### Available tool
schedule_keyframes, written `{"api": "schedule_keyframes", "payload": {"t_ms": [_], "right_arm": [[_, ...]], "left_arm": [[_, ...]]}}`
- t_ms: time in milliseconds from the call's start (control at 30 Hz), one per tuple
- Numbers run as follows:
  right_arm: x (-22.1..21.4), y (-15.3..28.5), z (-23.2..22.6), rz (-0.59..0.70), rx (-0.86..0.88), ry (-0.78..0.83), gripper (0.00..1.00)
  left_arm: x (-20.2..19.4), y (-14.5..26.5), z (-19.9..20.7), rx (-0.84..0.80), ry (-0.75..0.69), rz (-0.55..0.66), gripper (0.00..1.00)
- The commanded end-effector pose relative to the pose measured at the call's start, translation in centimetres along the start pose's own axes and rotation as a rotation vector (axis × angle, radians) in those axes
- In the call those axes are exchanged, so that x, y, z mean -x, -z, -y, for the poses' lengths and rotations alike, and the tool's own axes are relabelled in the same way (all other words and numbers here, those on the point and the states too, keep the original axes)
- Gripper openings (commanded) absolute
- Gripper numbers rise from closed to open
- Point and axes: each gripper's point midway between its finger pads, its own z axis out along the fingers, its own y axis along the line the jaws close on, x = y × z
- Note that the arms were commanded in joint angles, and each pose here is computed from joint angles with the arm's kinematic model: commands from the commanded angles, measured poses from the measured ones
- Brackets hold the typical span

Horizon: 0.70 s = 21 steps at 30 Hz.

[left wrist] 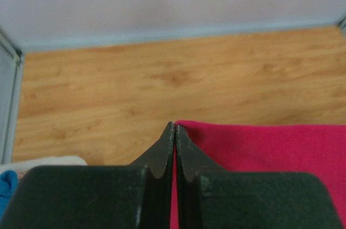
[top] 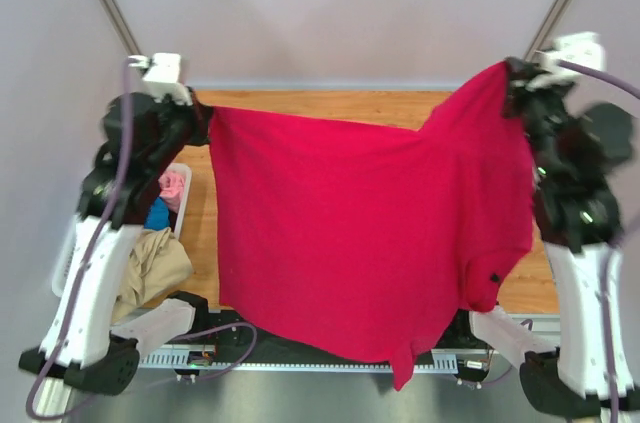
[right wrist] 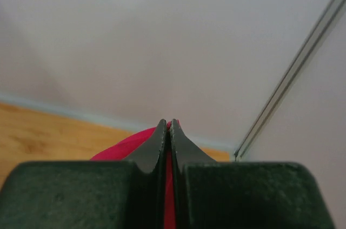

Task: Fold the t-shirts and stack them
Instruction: Flatten the tshirt out

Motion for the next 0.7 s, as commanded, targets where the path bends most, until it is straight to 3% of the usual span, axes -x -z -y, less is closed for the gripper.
{"api": "schedule_keyframes", "payload": {"t_ms": [0,233,533,667], "right_arm": [[-6.3,-5.2,-1.9,-0.028,0.051,0.047,0.00],[-26.3,-12.7,-6.5,-0.277,0.184,0.032,0.00],[-39.0,-20.1,-9.4,-0.394,0.229,-0.047,0.00],[-41.6,-22.0,-9.6,-0.414,0.201,-0.073,0.00]], "left_arm": [[-3.6,-5.2,-2.1,0.082,-0.059,-0.059,0.00],[-15.7,-16.5,-8.3,0.184,-0.066,-0.357,0.00],[-21.9,-25.5,-13.7,0.216,-0.053,-0.504,0.00],[-23.4,-27.4,-15.6,0.250,-0.066,-0.527,0.00]]}}
